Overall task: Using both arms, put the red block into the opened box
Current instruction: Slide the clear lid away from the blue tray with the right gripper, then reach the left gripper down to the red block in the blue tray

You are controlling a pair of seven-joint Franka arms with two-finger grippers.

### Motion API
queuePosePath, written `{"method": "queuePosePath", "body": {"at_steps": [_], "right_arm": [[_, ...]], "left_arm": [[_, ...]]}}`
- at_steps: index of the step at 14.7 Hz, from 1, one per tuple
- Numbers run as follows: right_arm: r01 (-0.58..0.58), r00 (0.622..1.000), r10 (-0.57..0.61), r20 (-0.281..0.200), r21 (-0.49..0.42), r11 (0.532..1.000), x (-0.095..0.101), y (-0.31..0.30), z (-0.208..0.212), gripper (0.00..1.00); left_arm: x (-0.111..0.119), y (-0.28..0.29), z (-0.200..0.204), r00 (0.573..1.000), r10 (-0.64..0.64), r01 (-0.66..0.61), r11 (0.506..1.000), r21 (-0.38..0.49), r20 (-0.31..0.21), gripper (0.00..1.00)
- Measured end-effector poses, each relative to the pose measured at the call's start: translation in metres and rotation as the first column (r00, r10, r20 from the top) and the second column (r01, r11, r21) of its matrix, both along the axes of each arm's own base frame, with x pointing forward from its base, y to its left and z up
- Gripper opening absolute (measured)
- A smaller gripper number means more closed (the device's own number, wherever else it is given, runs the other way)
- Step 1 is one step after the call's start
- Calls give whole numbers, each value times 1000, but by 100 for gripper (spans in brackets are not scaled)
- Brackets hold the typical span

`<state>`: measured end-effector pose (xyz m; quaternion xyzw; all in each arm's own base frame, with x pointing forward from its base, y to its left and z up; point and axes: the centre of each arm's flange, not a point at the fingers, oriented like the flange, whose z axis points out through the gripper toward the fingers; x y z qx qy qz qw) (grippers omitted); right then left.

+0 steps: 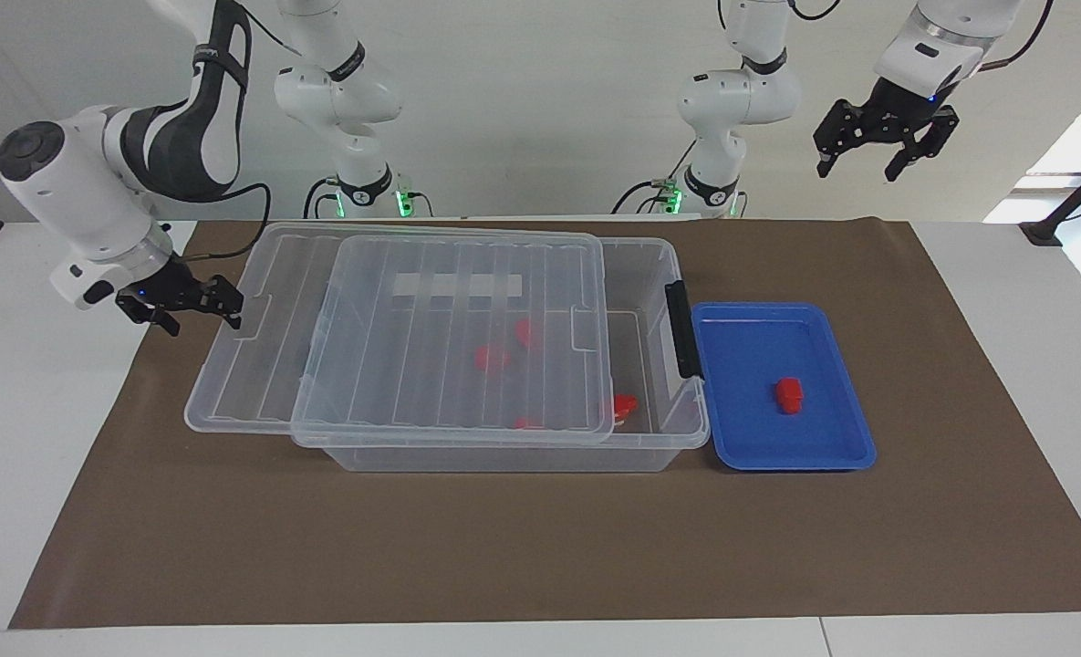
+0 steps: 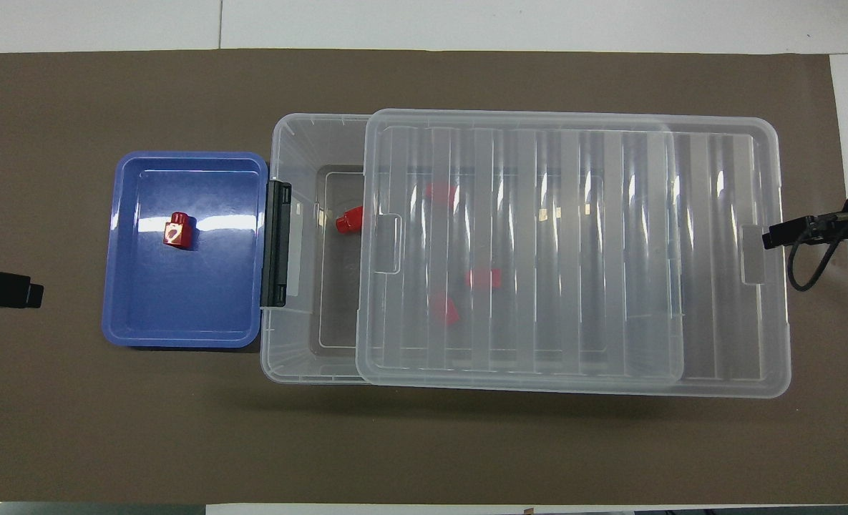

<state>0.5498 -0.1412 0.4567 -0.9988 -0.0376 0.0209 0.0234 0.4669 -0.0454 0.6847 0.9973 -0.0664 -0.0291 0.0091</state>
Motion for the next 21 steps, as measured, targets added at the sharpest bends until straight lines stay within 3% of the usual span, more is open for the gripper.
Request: {"method": "queuePosePath", "body": {"at_steps": [3, 7, 21], "right_arm": [[-8, 1000, 8, 3, -1, 1000, -7, -24, 1, 100], [-12, 1000, 12, 6, -2, 1000, -14, -44, 2, 100], [-21, 1000, 21, 7, -9, 1000, -23, -70, 3, 100]], "left_arm": [[0, 8, 0, 1000, 16, -16, 1000, -1, -4, 100], [14, 8, -22, 999, 20, -20, 1000, -5, 45, 100], [102, -30, -278, 993, -27, 30, 999, -27, 118, 100]]}}
